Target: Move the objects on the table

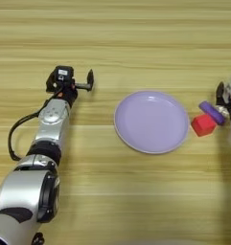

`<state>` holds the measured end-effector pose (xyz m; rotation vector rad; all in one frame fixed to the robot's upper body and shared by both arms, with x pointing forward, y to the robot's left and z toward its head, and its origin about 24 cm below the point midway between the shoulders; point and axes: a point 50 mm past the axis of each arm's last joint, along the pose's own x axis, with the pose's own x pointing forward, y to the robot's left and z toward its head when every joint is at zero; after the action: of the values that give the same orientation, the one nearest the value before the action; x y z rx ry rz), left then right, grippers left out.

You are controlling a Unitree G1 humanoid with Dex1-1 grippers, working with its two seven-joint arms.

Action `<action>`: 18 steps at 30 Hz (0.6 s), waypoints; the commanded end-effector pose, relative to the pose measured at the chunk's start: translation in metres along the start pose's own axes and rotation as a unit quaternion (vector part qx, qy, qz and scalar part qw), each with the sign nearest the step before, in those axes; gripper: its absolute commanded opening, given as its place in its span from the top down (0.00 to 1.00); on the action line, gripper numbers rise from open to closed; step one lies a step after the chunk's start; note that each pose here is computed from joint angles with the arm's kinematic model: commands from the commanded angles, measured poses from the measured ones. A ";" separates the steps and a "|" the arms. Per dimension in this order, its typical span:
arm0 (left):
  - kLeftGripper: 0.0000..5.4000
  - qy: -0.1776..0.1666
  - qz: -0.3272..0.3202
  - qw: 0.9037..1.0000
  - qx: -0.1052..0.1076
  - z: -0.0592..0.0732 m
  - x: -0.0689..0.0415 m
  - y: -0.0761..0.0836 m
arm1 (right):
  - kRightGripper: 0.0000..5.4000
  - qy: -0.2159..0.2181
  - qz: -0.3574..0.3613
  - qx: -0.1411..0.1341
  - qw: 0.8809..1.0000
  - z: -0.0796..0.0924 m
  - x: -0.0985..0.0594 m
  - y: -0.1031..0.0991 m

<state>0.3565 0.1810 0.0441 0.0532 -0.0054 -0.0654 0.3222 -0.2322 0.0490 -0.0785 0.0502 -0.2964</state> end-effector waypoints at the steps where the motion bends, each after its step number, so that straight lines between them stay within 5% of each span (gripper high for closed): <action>1: 0.00 -0.011 0.004 1.000 -0.002 0.007 0.003 0.002 | 0.07 0.012 0.003 0.007 1.000 -0.002 0.000 0.001; 12: 0.00 -0.011 0.005 1.000 -0.001 0.007 0.004 0.003 | 0.01 0.003 -0.002 0.010 1.000 0.000 0.000 0.000; 18: 0.00 -0.011 0.005 1.000 -0.001 0.007 0.003 0.003 | 0.01 -0.042 -0.026 0.000 0.999 0.012 -0.001 -0.006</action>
<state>0.3565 0.1824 0.0443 0.0502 -0.0064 -0.0600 0.3219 -0.2331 0.0531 -0.0719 0.0172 -0.3179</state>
